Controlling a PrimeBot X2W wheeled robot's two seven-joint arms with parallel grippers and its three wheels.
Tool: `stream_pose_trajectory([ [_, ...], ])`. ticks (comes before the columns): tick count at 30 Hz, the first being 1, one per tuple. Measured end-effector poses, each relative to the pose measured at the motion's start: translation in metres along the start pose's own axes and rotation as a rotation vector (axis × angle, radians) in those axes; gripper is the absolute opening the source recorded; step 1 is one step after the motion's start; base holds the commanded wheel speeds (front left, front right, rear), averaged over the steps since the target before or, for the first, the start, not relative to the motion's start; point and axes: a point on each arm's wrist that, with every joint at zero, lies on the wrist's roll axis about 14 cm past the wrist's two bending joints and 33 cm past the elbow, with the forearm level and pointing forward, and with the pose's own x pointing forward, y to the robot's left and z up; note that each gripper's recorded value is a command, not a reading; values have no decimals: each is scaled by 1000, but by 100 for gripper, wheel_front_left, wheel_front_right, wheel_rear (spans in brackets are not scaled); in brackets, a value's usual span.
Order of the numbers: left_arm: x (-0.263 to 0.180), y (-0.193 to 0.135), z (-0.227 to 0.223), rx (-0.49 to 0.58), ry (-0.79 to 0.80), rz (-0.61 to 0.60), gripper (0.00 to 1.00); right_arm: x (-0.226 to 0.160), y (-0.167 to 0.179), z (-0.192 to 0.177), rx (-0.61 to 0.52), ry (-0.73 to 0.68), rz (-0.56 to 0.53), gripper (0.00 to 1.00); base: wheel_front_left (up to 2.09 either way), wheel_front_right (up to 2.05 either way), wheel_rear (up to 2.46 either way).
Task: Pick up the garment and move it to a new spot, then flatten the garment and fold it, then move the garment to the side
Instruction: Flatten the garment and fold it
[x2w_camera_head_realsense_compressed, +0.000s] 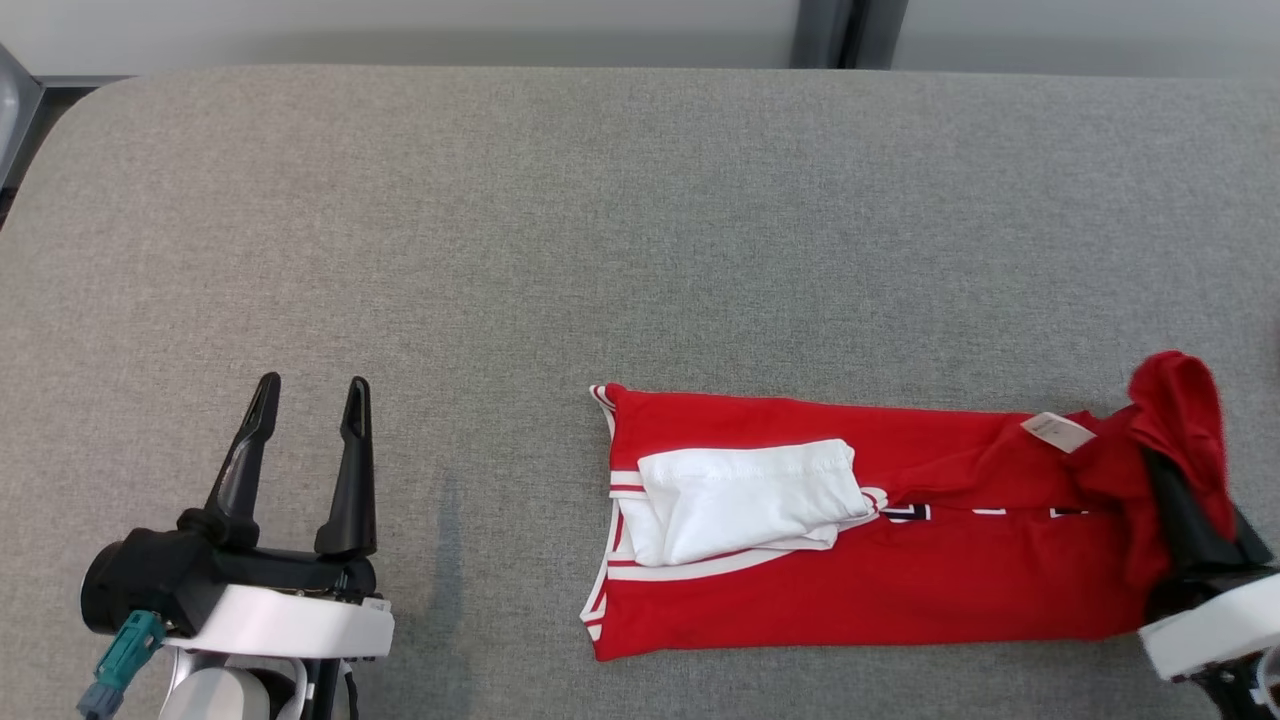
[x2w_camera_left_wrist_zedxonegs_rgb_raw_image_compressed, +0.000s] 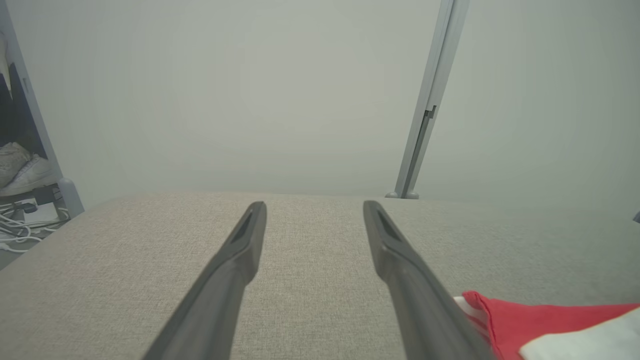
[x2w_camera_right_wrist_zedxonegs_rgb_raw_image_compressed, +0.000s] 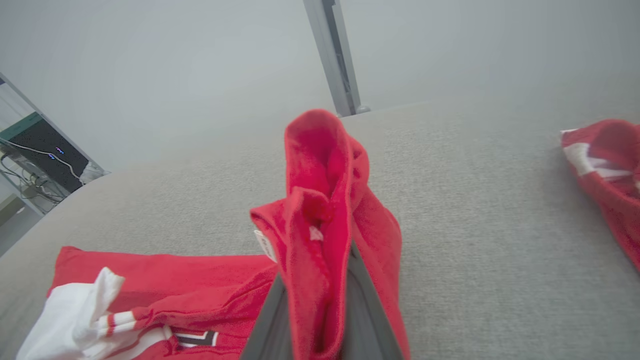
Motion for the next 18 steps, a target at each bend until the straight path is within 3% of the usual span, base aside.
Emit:
stream_pose_trajectory([
  [11,-11,1,4,7,-2,3,100,14,141,19,266,-27,340,0,0,0,0],
  [12,-13,3,4,8,-2,8,100,15,170,12,290,10,411,0,0,0,0],
  [18,-20,14,5,12,1,45,100,12,236,-24,359,139,567,0,0,0,0],
])
